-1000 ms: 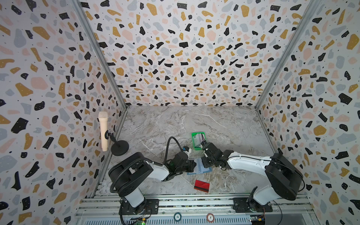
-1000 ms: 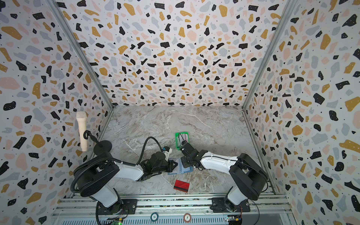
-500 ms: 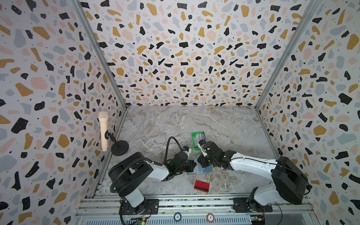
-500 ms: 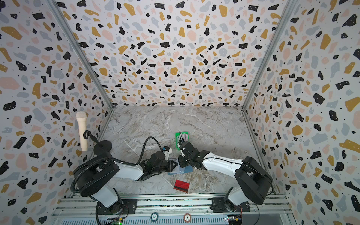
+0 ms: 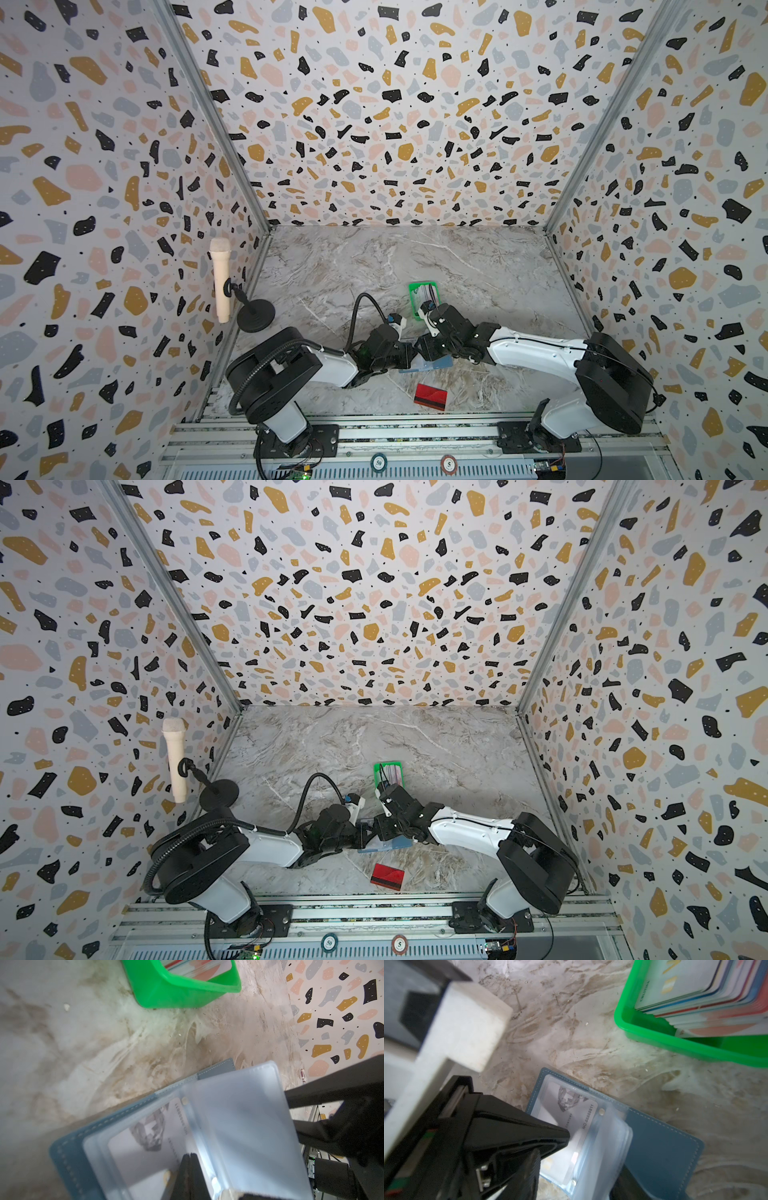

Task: Insert credit cards into a card holder
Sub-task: Flip over the card slot in the card holder.

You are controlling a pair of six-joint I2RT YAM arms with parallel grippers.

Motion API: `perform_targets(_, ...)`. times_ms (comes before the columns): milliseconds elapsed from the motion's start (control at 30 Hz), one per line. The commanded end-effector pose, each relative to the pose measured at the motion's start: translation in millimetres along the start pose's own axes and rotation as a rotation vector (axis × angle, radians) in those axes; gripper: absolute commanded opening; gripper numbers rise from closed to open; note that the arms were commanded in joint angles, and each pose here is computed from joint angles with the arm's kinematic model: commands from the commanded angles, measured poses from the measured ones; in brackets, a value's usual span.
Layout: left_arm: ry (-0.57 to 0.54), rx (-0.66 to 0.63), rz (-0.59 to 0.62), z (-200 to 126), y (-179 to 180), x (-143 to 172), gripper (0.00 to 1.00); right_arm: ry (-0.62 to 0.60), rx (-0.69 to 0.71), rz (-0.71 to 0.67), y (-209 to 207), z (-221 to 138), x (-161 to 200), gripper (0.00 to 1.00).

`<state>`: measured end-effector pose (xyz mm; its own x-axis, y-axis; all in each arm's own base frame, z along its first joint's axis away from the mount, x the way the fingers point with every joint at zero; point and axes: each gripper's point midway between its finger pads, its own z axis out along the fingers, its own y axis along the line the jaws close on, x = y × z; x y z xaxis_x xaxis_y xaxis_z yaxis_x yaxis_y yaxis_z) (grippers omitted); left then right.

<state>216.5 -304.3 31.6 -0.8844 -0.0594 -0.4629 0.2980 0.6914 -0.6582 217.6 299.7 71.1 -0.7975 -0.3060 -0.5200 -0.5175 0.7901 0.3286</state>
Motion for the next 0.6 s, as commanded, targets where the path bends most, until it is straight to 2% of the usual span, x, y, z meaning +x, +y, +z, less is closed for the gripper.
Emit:
perform_targets(0,-0.019,0.005,-0.014,-10,-3,-5,0.0,-0.048,-0.019,-0.003,6,-13,-8,0.53)
perform_targets(167,-0.048,0.028,-0.007,-15,-16,-17,0.0,-0.062,-0.07,0.001,15,-15,-10,0.53)
perform_targets(367,-0.113,0.015,-0.024,-33,-14,-37,0.05,-0.051,-0.237,-0.032,45,-13,-6,0.53)
perform_targets(567,-0.178,0.008,-0.019,-55,-14,-54,0.11,-0.075,-0.234,-0.036,45,-19,-12,0.52)
